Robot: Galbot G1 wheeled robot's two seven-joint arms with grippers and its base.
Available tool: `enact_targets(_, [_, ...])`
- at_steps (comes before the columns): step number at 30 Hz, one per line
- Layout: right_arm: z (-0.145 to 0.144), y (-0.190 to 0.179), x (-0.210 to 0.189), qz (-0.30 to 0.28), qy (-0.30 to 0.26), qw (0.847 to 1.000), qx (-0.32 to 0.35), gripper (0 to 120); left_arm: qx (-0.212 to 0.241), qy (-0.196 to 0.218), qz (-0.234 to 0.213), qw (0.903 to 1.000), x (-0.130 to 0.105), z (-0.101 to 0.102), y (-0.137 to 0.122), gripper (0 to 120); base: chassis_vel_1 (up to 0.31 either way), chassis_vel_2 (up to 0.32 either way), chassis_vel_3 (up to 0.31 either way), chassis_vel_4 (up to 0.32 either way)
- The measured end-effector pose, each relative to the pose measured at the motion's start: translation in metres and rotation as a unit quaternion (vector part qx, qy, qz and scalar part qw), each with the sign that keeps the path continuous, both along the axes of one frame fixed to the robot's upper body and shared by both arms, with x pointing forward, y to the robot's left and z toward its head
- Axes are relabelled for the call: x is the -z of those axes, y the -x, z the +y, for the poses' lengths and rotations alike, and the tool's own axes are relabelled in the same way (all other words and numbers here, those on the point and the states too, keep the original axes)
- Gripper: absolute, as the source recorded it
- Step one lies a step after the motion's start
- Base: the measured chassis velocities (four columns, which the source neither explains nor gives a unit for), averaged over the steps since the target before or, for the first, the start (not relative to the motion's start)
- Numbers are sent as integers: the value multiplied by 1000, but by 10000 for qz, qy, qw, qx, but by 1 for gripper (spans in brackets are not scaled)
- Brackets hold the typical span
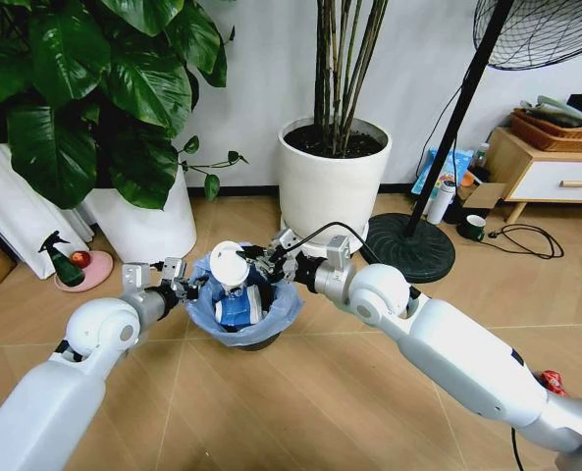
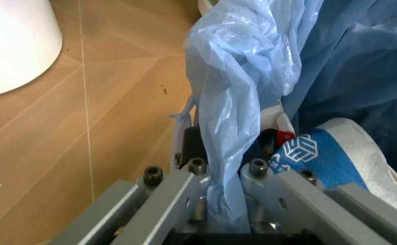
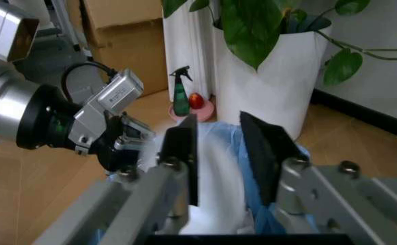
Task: Pick up the trash bin and place the garbage on the floor into it.
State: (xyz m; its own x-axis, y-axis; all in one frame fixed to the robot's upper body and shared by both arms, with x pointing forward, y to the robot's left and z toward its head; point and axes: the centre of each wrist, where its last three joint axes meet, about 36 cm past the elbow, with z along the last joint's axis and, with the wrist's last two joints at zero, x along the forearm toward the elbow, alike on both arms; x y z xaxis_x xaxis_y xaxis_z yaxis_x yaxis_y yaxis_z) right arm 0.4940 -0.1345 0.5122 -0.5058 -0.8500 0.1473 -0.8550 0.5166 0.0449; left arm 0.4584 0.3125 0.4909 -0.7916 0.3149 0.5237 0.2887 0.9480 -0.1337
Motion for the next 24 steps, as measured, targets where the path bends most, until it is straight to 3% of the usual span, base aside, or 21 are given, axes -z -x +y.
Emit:
enact_targets(5, [0,0,0,10,0,10000,28,40,-10,3,3,10000,0,1,0,0,0,0,0,0])
enact_targets(11, [-7,-6,-4,1,-85,9995,300,67,-23,7,-12,10000,-1,1,-1,0,0,0,0,0])
enact_targets(13, [-10,-7,-5,-6,-106,9992,392,70,-30,1,-12,10000,-1,2,0,0,0,0,0,0])
enact_targets(20, [-56,-10,-19,-129,-266,9906,1335,98,-95,-51,33,9999,1,12,13,0,0,0,0,0])
enact_targets(24, [-79,-4,-21,-137,-320,9855,1662,100,-129,-86,50,9999,2,15,18,0,0,0,0,0])
